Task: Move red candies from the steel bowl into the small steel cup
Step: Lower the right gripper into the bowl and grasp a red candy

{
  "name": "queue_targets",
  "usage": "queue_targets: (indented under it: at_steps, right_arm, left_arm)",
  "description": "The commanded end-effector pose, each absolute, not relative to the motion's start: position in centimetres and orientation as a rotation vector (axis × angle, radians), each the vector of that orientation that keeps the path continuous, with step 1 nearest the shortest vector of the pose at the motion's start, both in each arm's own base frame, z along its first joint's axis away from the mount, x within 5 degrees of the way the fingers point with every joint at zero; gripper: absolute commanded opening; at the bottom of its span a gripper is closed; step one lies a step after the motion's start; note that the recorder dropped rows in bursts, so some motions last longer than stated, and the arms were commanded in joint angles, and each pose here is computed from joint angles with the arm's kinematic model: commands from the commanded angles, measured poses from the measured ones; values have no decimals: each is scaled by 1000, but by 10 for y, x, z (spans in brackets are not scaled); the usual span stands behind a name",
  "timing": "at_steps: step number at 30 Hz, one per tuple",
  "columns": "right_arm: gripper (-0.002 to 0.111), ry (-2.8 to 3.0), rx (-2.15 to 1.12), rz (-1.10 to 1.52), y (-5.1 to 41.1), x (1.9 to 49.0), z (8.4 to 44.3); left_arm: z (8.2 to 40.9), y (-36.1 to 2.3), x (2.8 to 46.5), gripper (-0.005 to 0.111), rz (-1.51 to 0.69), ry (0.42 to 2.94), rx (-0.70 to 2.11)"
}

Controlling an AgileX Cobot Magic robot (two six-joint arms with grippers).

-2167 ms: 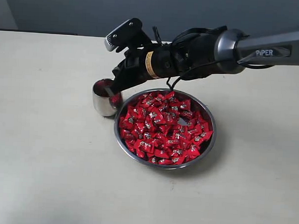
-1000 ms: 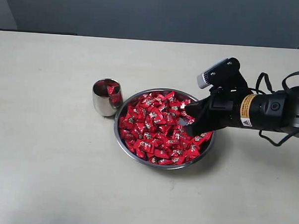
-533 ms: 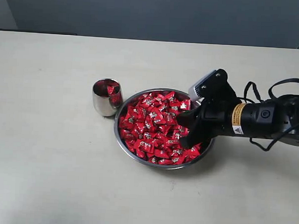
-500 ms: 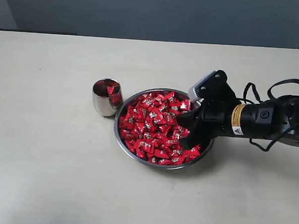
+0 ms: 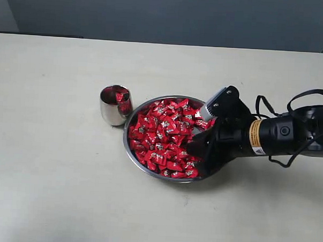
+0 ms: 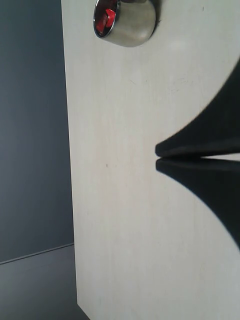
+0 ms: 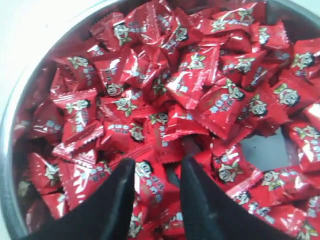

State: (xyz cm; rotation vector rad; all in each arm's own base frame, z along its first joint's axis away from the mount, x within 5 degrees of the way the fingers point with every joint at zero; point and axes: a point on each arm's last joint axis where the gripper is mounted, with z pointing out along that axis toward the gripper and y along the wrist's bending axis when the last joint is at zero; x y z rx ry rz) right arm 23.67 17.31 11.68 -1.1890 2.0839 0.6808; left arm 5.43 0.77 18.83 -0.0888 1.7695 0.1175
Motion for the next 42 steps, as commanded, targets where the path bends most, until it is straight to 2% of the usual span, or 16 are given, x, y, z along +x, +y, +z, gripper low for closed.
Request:
queue_targets:
  at_steps: [1, 7, 20, 29, 42]
  right_arm:
    - [33, 2074, -1222, 739, 175, 231, 118]
    - [33, 2055, -1305, 749, 175, 227, 117]
    - [33, 2074, -1253, 735, 180, 234, 117]
    - [33, 2151, -1311, 469, 196, 232, 112]
    - [33, 2140, -1315, 492, 198, 230, 113]
  left_arm:
    - [187, 8, 54, 0, 114, 1767, -92]
    - [187, 8, 54, 0, 114, 1767, -92]
    - [187, 8, 54, 0, 114, 1767, -92]
    - [187, 8, 54, 0, 114, 1767, -92]
    - [187, 8, 54, 0, 114, 1767, -92]
